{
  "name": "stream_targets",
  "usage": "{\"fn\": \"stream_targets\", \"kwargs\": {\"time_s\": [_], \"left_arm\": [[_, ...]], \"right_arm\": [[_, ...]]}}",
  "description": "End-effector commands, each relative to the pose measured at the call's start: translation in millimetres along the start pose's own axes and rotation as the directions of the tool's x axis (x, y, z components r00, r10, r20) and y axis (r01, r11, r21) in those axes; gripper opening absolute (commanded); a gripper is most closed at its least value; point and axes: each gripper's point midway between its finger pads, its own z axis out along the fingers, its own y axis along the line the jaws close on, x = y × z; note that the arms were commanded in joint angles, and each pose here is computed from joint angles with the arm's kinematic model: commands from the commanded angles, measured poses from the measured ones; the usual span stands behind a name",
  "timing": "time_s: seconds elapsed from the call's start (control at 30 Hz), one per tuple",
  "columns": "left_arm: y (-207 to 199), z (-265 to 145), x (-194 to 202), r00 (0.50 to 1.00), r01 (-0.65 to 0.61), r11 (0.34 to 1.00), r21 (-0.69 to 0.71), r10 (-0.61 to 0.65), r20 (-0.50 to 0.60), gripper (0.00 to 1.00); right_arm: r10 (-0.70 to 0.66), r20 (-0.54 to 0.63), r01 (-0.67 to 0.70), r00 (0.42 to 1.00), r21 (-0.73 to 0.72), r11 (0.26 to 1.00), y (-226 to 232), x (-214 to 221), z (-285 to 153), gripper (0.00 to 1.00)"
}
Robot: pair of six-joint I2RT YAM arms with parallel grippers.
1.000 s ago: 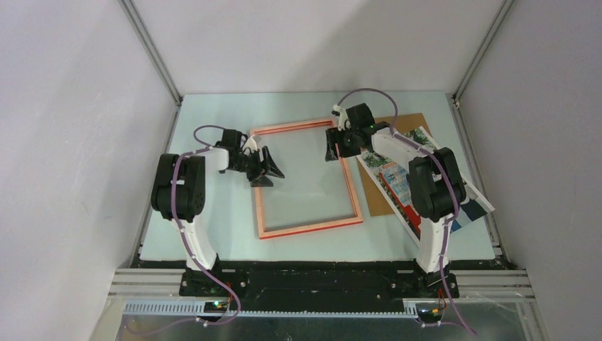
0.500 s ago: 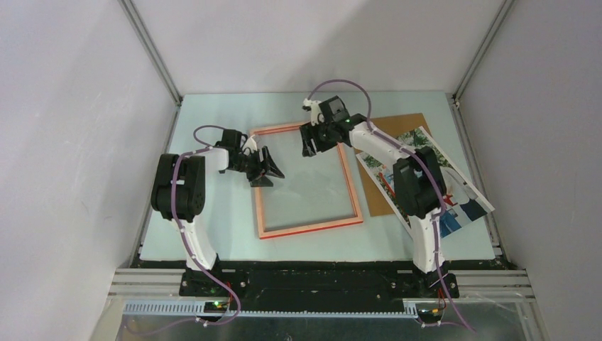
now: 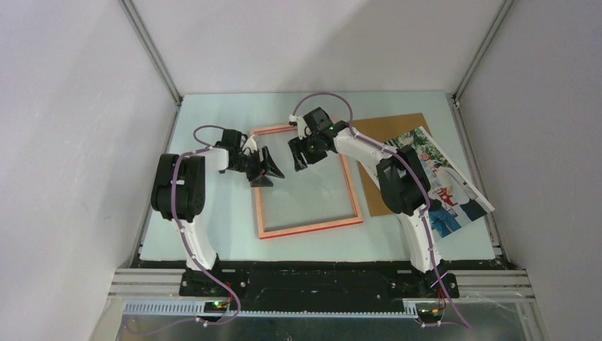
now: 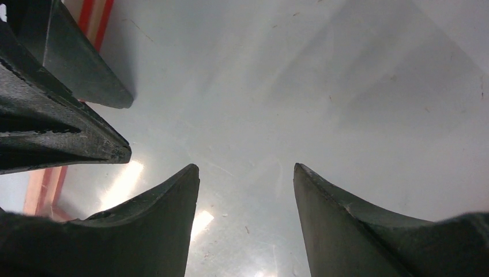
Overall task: Put the photo into the frame
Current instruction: Place the photo frame item in the photo frame.
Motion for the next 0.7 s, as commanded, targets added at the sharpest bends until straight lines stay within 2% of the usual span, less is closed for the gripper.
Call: {"fn": "stream_targets", "kwargs": {"time_s": [0.0,0.67], "left_arm": [[11,-3,-6,0.999,-0.038,0.997,-0.063,0.040,0.026,0.71],[12,-3,-4,0.999,-0.034,0.998,-0.061,0.035,0.021,0.72]], "right_arm": [[-0.030,0.014,0.030,0.999,0.007,1.000,2,-7,2,0.65],[-0.049,-0.020,0.049,0.999,0.020,0.999,10,5,18,0.65]]}}
